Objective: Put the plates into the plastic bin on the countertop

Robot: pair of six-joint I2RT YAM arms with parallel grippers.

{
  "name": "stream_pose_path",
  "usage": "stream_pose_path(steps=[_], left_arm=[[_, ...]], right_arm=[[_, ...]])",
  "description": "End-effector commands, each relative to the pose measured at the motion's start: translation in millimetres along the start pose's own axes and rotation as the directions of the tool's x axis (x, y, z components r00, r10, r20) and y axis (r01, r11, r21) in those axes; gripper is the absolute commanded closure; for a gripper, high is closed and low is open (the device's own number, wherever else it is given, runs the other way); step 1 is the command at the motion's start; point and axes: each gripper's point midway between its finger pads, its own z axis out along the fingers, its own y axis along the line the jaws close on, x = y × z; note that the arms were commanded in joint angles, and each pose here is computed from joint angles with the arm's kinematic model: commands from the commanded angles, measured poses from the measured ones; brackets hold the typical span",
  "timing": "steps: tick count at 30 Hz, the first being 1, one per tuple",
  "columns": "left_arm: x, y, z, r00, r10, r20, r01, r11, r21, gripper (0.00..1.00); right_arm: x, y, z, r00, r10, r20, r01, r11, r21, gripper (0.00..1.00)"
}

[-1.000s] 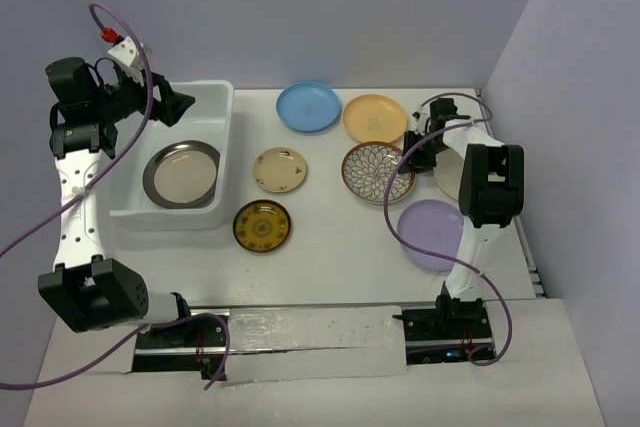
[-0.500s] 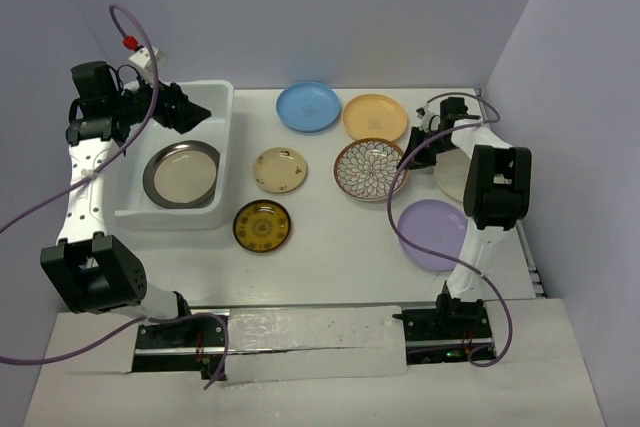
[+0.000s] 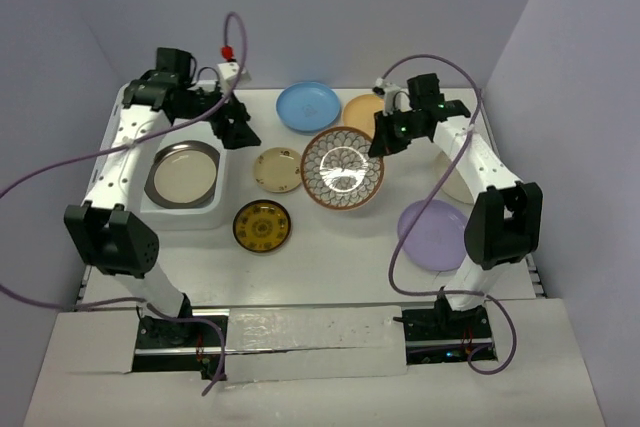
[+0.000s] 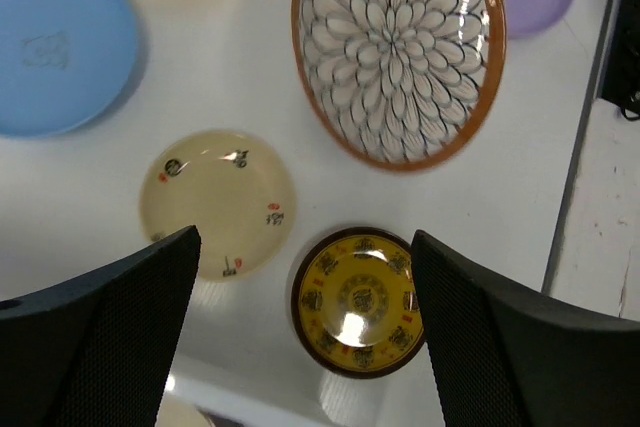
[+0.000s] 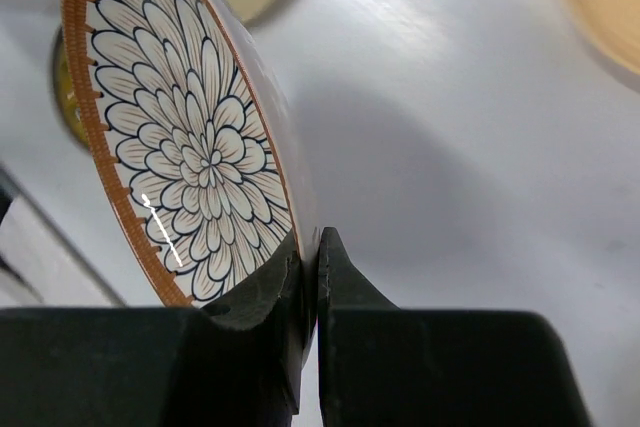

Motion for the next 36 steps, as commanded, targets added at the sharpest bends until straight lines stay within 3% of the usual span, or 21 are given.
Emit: stream_pose_path(steps=[1,7,13,16,21,28,36], left_arm=[[14,-30,19,0.988,0.043,-0.149,-0.020,0.989,0.149,0.09],[28,-53,51,0.964,0.096,-0.246,-0.031,0.966,0.256,0.16],[37,-77,66,0.960,0.106,-0.260,-0.013,0.942,0.334,0.25],[38,-81,66,0.963,0.104,-0.250,-0.010,0.936,0.352,0.26],[23,-68,61,0.970,0.106,-0.220,-0.046,0.963,0.264,0.24],[-18,-43,26,0.978,0.157,-0.135,-0.130,0.973,0.188,0.24],[16,-85,42,0.979,0.117,-0.164,-0.057,0.942,0.332,0.23]], right_arm=[[-13,93,-27,0.986,-0.151,0.072,0.162,0.970,-0.179,1.00],[-12,145,-32,0.971,-0.218,0.095,0.235,0.942,-0.240,1.00],[-9,162,-33,0.964,-0.247,0.096,0.263,0.929,-0.259,1.00],[-7,160,-28,0.966,-0.246,0.079,0.258,0.934,-0.248,1.00],[2,156,-23,0.968,-0.243,0.060,0.250,0.937,-0.244,1.00],[14,148,-21,0.969,-0.244,0.037,0.246,0.946,-0.211,1.00],[-6,149,-24,0.966,-0.248,0.075,0.258,0.947,-0.190,1.00]])
